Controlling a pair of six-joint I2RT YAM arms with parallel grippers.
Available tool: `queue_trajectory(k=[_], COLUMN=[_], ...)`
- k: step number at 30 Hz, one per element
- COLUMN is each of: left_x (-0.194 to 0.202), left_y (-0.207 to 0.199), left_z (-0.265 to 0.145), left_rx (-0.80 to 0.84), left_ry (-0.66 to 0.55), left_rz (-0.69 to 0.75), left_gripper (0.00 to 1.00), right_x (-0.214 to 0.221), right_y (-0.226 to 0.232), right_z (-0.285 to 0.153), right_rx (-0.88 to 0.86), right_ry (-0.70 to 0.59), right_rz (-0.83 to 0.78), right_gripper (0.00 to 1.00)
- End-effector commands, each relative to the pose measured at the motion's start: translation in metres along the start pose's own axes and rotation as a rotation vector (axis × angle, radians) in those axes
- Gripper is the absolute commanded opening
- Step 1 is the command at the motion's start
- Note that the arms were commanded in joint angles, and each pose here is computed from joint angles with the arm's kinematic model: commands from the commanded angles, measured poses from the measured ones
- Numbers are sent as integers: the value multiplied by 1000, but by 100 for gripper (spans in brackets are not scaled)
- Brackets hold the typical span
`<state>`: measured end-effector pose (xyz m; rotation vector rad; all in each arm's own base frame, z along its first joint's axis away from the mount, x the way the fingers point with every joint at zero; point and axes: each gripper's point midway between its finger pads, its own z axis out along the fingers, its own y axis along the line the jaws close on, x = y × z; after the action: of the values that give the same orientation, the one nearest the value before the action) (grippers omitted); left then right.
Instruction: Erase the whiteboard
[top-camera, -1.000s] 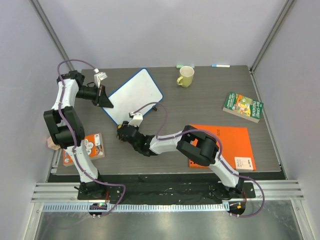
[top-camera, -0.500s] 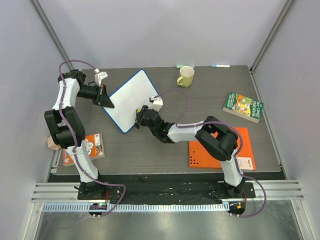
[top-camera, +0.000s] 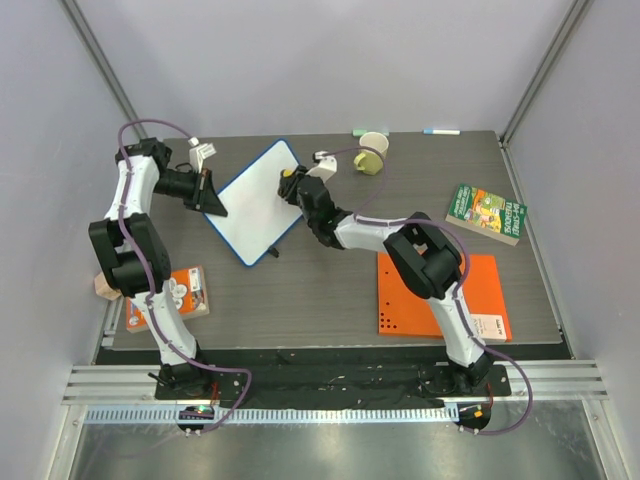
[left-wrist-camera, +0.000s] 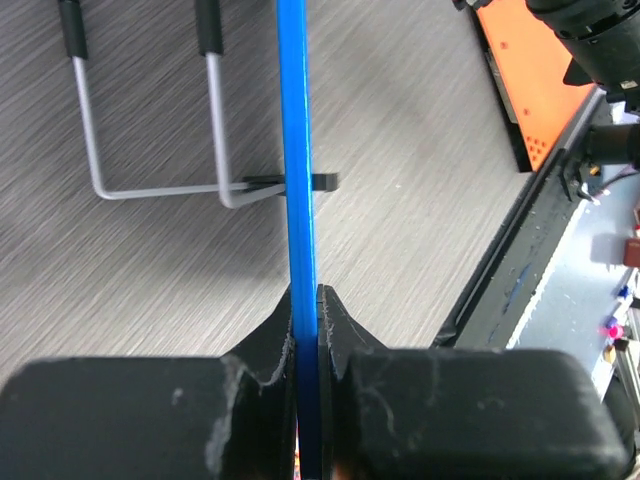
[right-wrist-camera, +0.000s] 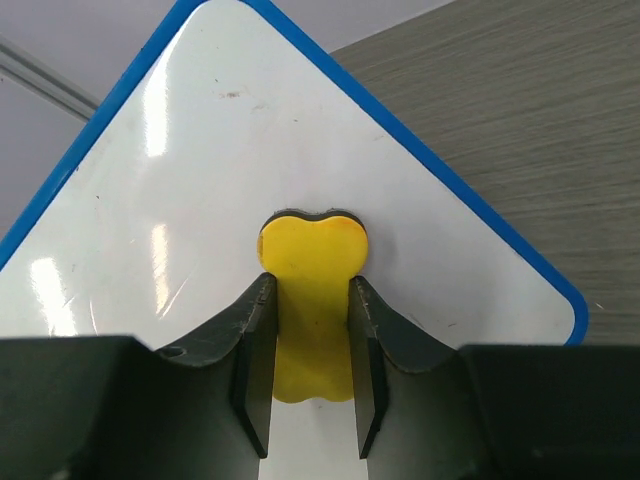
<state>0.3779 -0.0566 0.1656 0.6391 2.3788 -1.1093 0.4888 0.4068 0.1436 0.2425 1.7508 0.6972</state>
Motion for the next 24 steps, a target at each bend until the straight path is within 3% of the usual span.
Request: queue_trajectory(k=[1, 3, 12, 24], left_x=[19, 19, 17, 11], left_y=[-45, -45, -48, -52], left_z=[-11, -11, -12, -13], left_rx=[90, 89, 103, 118], left_ry=[89, 92, 82, 65], left_rz=[-130, -124, -125, -132], left_gripper=[0, 0, 0, 0], right_x=[7, 13, 78, 161], right_y=[42, 43, -40, -66], right_z=[18, 24, 1, -40], right_rx=[-116, -107, 140, 220], right_ry=[-13, 0, 135, 362], right_rz=[10, 34, 102, 77], right_gripper=[1, 1, 1, 1])
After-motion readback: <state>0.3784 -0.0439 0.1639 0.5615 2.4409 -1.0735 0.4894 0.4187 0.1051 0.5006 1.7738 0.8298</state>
